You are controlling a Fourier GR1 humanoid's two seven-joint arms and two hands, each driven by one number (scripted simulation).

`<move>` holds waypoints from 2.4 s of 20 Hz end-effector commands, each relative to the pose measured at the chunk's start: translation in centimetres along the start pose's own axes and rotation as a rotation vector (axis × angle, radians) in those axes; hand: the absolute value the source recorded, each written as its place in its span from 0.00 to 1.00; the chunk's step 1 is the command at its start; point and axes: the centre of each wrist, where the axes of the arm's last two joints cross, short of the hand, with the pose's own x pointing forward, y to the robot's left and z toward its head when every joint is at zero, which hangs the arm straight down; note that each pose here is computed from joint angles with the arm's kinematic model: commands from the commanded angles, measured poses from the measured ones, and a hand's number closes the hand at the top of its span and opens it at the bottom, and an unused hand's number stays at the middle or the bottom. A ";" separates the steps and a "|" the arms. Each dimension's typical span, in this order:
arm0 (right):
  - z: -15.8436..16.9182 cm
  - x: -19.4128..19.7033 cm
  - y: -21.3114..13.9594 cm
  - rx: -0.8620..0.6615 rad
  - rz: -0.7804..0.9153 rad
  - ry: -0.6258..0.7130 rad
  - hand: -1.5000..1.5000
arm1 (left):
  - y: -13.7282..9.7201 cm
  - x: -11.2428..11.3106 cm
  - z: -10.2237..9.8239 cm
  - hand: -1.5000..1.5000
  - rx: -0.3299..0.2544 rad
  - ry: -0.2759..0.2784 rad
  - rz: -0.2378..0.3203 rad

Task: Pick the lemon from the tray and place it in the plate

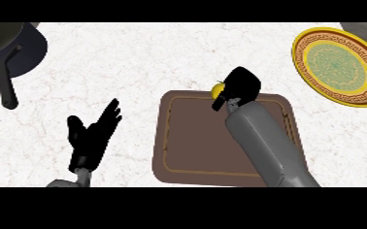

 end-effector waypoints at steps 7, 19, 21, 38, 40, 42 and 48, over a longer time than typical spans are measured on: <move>-7.0 1.5 -10.3 -0.478 -0.233 0.169 1.00 | -1.0 0.8 -0.6 0.50 -0.057 -0.033 -0.032; -9.0 1.6 -15.1 -0.850 -0.450 0.274 1.00 | -2.1 1.0 -0.9 0.50 -0.056 -0.028 -0.031; -9.6 0.8 -15.9 -0.880 -0.519 0.279 1.00 | -1.4 1.6 -1.3 0.50 -0.034 -0.028 -0.022; -16.7 -14.2 -14.2 -1.185 -0.525 0.437 1.00 | -1.1 0.4 -0.5 0.50 -0.011 -0.012 -0.003; -17.0 -16.0 -12.8 -1.189 -0.529 0.462 1.00 | -0.4 0.1 -0.3 0.50 0.001 -0.020 -0.018; -17.5 -17.5 -13.7 -1.203 -0.526 0.484 1.00 | 0.0 -0.1 -0.1 0.50 0.000 -0.002 0.006; -18.4 -21.2 -14.1 -1.244 -0.518 0.532 1.00 | -0.2 0.4 -0.2 0.50 -0.010 -0.018 0.003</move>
